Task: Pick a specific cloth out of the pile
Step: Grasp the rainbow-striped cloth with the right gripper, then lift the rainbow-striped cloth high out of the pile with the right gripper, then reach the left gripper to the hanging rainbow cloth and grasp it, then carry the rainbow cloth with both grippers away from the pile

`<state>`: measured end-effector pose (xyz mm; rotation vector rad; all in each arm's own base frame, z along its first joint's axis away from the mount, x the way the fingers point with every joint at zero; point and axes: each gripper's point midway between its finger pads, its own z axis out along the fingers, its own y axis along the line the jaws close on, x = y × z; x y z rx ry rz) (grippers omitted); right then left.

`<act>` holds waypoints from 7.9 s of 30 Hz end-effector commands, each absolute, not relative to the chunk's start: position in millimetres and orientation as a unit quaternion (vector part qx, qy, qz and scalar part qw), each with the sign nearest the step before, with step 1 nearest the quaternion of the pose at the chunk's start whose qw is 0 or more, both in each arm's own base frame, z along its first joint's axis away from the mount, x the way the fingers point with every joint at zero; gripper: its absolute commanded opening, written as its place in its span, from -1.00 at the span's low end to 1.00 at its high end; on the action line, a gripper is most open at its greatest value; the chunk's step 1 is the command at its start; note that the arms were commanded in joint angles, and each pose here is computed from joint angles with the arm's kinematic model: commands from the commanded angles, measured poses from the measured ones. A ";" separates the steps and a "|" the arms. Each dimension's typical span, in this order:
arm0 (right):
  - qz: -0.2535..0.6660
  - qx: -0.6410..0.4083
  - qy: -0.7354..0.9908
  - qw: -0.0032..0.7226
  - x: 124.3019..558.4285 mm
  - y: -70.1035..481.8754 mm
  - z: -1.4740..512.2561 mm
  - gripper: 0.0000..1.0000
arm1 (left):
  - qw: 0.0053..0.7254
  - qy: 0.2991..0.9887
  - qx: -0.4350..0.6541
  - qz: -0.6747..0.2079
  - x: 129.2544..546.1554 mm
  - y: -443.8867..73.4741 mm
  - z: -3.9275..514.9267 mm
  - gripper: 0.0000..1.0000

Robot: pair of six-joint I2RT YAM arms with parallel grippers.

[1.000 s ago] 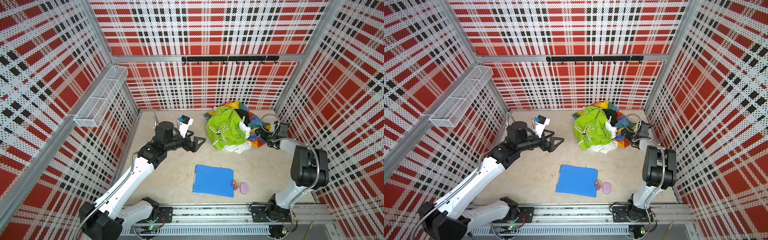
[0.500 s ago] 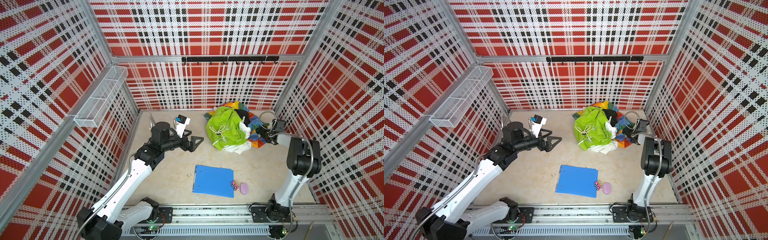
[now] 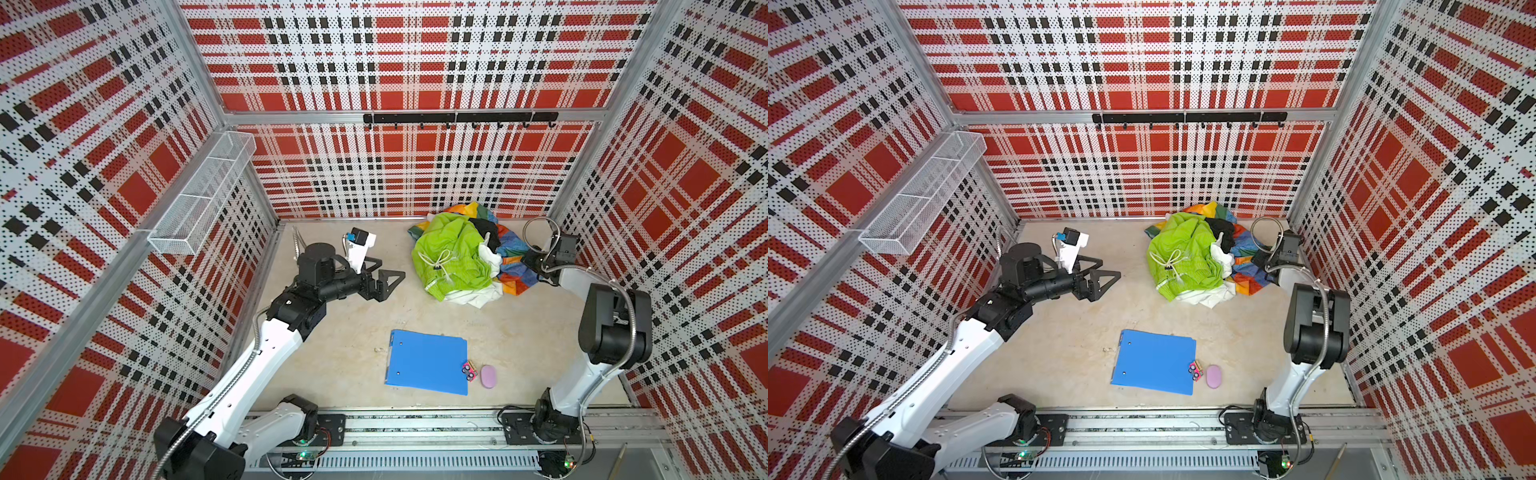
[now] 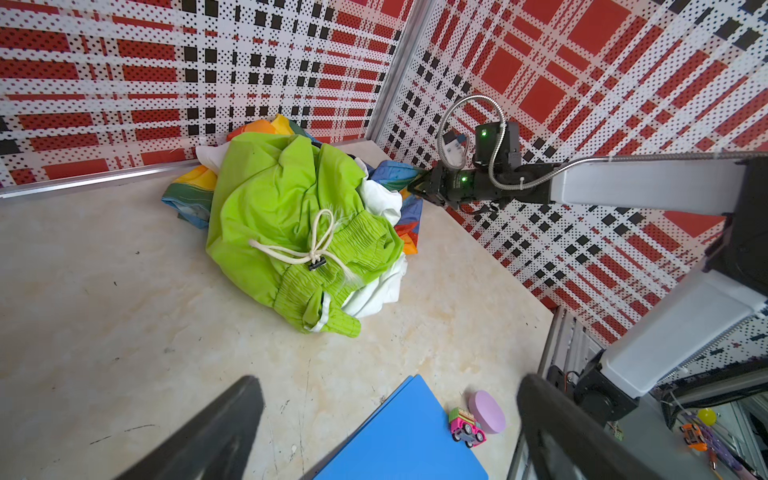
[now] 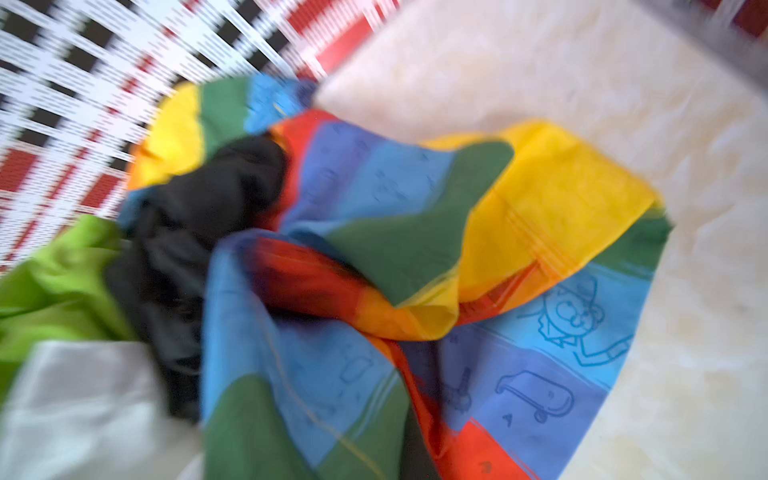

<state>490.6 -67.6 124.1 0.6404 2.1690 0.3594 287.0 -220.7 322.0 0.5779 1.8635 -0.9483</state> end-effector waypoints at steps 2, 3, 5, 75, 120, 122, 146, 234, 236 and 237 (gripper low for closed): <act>0.135 0.238 0.846 0.459 494.6 -70.0 167.3 -1.00 | 0.472 0.753 0.236 -0.393 288.7 -220.5 323.7 0.98; 0.136 0.236 0.843 0.463 494.7 -69.8 173.1 -1.00 | 0.470 0.754 0.236 -0.393 288.7 -220.8 322.8 0.98; 0.136 0.234 0.840 0.470 494.8 -69.9 183.7 -1.00 | 0.468 0.756 0.234 -0.393 289.4 -220.7 322.7 0.98; 0.173 0.195 0.649 0.715 427.9 -53.5 486.0 -1.00 | 0.495 0.750 0.229 -0.375 287.6 -212.6 327.8 0.98; 0.254 0.029 0.378 0.890 310.7 -5.0 714.4 -1.00 | 0.496 0.747 0.226 -0.380 289.8 -213.1 325.1 0.98; 0.253 0.020 0.363 0.897 301.6 -3.0 721.4 -1.00 | 0.498 0.746 0.228 -0.379 288.4 -213.9 325.3 0.98; 0.338 -0.067 0.264 0.901 220.7 29.2 794.1 -1.00 | 0.521 0.612 0.339 -0.489 231.3 -322.3 392.6 0.98; 0.473 -0.188 0.407 0.758 274.1 208.2 676.2 -1.00 | 0.742 0.447 0.212 -0.452 303.6 -221.2 655.8 -0.92; 0.485 -0.189 0.423 0.742 283.3 224.6 662.4 -1.00 | 0.742 0.459 0.202 -0.445 306.0 -205.4 650.3 -0.92; 0.480 -0.197 0.429 0.739 288.1 234.4 653.7 -1.00 | 0.739 0.466 0.200 -0.443 308.0 -198.7 645.5 -0.92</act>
